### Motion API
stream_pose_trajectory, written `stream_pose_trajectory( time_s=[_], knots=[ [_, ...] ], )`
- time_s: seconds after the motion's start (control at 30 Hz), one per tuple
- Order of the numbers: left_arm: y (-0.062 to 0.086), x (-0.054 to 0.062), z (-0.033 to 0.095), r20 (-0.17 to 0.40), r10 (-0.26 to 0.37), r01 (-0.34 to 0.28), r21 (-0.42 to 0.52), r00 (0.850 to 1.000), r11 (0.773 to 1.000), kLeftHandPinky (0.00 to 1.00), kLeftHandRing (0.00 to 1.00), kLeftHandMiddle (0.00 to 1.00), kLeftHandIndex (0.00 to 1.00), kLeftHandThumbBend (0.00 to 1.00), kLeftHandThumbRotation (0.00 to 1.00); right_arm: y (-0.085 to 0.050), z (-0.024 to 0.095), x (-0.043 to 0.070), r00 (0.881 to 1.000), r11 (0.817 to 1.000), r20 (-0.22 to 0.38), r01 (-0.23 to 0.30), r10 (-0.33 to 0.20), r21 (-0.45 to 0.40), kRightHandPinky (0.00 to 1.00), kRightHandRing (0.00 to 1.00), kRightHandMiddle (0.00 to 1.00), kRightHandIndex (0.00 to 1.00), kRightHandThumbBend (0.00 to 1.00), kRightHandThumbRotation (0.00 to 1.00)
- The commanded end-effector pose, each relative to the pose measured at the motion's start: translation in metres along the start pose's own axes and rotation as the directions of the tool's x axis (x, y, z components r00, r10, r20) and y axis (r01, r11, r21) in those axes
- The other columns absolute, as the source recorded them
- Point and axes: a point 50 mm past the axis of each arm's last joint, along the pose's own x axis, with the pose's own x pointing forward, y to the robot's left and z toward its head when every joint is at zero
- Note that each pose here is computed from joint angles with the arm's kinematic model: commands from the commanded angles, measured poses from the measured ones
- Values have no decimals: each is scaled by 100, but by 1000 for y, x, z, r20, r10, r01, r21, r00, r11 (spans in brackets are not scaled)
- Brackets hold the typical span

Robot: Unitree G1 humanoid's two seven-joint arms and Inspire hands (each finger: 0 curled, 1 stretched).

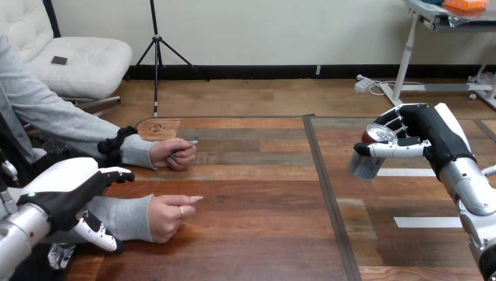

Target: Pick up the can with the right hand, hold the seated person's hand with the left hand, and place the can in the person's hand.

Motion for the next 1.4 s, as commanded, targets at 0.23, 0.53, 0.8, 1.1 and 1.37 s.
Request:
stream_pose_trajectory(
  time_s=[0.23,0.53,0.8,1.1,1.37],
  knots=[
    [26,10,6,50,99,-104,108,994,989,73,77,78,76,100,10,-15,39,13,987,998,152,57,-59,14,37,38,42,43,86,0],
    [23,12,10,83,112,-123,142,990,982,69,73,75,73,100,8,-14,40,13,986,998,159,53,-55,16,37,39,42,43,86,0],
    [20,17,13,125,115,-133,145,985,980,63,69,71,69,100,6,-14,40,13,986,998,159,51,-54,23,38,39,42,43,86,0],
    [18,21,17,137,117,-139,164,984,977,60,67,69,67,100,4,-14,39,13,986,998,157,52,-56,26,37,39,42,43,86,0],
    [16,23,20,149,122,-148,177,981,973,59,66,68,66,100,4,-14,39,13,987,998,147,56,-59,25,37,39,43,43,86,0]
  ],
)
